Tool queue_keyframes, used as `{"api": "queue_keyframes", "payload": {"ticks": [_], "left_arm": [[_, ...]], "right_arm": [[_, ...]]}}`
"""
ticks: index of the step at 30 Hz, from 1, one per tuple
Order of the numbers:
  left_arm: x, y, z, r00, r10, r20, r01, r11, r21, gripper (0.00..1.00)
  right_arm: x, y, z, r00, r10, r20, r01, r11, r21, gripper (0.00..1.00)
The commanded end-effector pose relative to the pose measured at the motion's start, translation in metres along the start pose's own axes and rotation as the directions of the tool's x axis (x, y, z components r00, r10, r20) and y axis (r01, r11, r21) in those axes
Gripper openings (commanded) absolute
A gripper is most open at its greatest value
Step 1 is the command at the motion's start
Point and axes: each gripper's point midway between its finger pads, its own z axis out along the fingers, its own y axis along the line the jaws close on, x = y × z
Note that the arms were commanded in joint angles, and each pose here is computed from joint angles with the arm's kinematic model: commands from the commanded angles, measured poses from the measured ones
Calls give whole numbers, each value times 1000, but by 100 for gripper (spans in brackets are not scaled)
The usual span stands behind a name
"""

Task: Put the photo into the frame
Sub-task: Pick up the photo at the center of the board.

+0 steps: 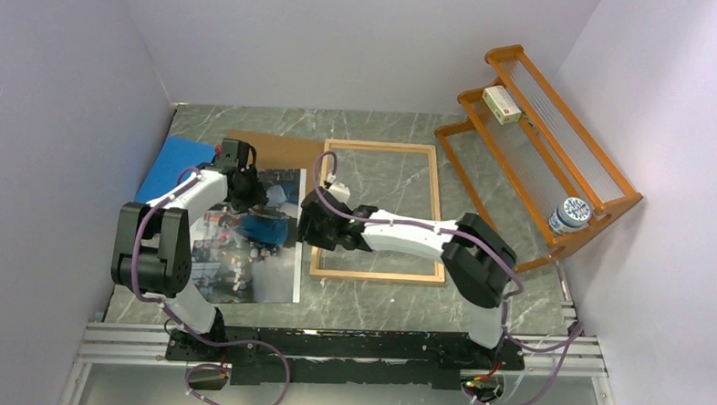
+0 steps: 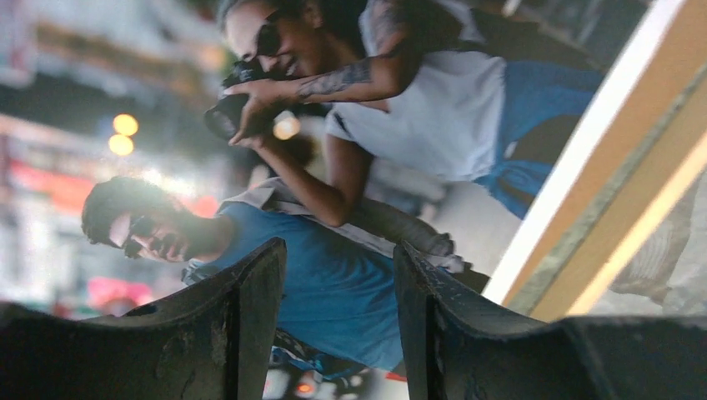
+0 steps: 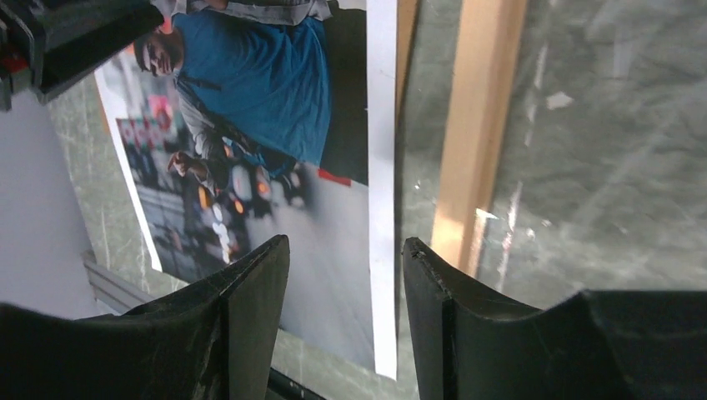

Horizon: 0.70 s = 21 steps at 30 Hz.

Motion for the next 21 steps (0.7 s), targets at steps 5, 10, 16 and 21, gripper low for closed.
{"api": "queue_keyframes", "payload": {"ticks": [5,10,16,21], "left_arm": [[1,18,15,999,11,40,-10,1000,-28,52],[8,24,23,1000,7,27,-6,999,-45,51],[18,32,31,1000,-6,6,6,997,-70,49],[24,34,35,1000,-3,-11,2,997,-75,48]], "right_arm": [[-6,32,23,1000,21,-9,-21,1000,8,60],[5,21,46,999,-2,-33,6,992,130,64],[6,-4,53,1000,-10,12,6,958,288,66],[5,-9,54,999,-23,37,9,946,325,67]]}}
